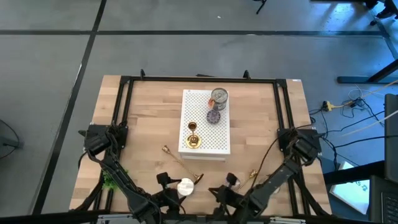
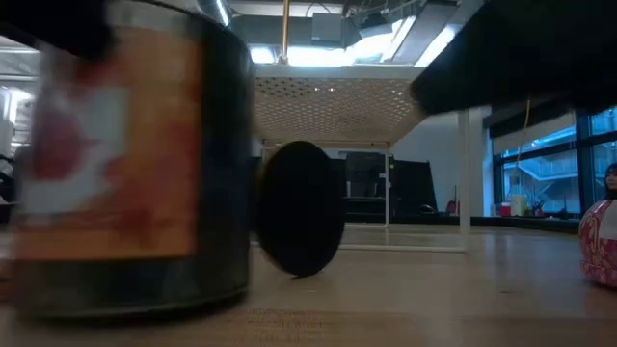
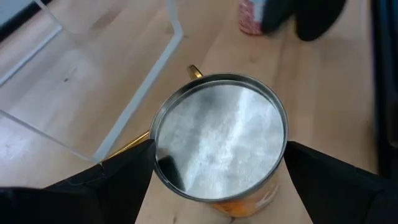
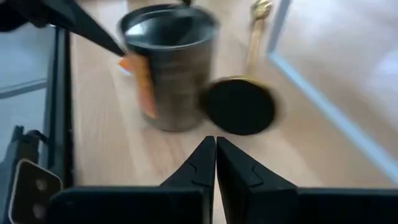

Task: Pick & Place candle stick holders
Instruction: Put the left silver scented candle on the shelf

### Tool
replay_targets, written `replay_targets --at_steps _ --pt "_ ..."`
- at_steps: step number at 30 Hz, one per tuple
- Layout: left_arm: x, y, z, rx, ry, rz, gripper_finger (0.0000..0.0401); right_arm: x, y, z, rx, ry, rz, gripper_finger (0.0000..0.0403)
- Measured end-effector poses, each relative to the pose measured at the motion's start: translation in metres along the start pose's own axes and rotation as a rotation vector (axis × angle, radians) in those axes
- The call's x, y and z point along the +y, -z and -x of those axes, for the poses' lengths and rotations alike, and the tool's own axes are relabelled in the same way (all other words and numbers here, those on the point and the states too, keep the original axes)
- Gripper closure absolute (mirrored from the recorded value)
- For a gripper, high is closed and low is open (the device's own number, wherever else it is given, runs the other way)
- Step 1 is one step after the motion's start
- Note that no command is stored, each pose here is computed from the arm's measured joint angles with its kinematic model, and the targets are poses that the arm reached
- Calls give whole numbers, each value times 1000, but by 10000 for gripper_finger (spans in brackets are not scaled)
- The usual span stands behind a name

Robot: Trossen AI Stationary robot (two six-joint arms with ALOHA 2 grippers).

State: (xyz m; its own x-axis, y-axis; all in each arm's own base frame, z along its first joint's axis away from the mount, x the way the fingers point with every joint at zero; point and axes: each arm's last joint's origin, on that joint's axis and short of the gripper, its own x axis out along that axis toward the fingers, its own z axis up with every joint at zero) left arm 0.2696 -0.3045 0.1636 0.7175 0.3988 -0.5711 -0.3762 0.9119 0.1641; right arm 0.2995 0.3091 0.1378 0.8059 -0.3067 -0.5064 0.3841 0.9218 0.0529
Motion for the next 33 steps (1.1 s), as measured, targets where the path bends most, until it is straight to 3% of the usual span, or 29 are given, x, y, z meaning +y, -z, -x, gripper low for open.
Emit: replay_targets --at_steps 7,17,26,33 --pt "-10 16 -8 89 53 26 49 8 -6 -16 -7 -76 -45 387" --pt "-18 18 10 11 103 46 49 9 -7 -15 -17 -82 -38 387" --pt "-18 19 12 -7 97 -55 49 10 -7 -15 -8 -90 -37 387" --pt "-16 9 14 84 152 -266 49 11 -6 -14 6 -106 -39 387"
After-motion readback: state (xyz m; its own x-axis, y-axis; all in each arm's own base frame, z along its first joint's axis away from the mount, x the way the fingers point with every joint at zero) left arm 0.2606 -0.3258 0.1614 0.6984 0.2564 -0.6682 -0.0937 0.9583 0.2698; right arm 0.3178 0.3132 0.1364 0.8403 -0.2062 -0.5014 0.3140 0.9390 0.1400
